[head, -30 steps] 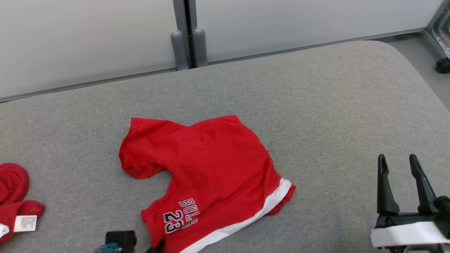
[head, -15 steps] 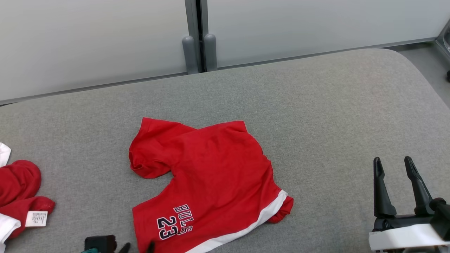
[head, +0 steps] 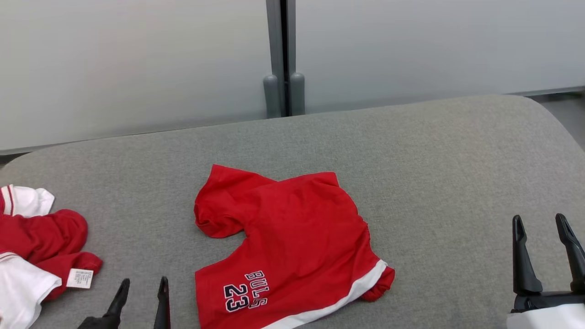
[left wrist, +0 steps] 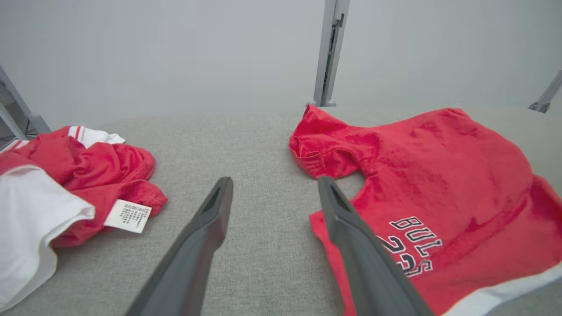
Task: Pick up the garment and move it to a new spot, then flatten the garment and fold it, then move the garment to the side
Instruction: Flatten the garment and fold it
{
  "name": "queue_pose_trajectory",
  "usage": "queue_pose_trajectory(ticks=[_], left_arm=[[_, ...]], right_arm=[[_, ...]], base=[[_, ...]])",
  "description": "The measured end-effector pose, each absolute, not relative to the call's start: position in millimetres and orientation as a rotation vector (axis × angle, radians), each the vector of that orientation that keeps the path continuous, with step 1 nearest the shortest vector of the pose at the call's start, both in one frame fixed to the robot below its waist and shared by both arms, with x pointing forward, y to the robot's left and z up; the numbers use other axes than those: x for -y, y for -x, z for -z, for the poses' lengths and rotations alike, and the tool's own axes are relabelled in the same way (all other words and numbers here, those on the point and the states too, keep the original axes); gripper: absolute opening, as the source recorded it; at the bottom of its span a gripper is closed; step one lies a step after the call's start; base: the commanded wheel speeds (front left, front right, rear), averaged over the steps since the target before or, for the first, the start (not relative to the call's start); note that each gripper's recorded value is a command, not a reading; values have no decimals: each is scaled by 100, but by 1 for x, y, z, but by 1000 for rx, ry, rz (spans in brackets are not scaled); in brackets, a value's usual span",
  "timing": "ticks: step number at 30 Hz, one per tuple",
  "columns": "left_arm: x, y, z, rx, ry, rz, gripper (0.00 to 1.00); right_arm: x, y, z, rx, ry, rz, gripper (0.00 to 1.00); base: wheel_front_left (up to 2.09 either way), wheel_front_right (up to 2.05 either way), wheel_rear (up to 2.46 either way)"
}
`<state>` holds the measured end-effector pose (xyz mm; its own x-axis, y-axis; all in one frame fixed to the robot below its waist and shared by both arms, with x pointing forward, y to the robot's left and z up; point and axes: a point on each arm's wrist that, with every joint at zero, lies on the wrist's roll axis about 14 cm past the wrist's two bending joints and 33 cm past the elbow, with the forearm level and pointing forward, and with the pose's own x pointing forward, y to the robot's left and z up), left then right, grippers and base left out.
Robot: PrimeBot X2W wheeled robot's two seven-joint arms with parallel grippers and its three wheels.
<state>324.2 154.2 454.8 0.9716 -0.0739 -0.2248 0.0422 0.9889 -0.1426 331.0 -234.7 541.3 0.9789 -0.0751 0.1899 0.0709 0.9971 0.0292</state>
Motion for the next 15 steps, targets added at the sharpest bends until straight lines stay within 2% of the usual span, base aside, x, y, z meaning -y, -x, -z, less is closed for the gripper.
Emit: queue_pose_trajectory(ticks=[6, 15], left_arm=[[-152, -329, -509, 22, 66, 76, 100], [-158, -314, -496, 23, 83, 105, 100]], right_arm=[[229, -330, -541, 192, -13, 51, 100], [214, -323, -518, 124, -16, 25, 100]], base=[[0, 0, 0], [0, 0, 0]])
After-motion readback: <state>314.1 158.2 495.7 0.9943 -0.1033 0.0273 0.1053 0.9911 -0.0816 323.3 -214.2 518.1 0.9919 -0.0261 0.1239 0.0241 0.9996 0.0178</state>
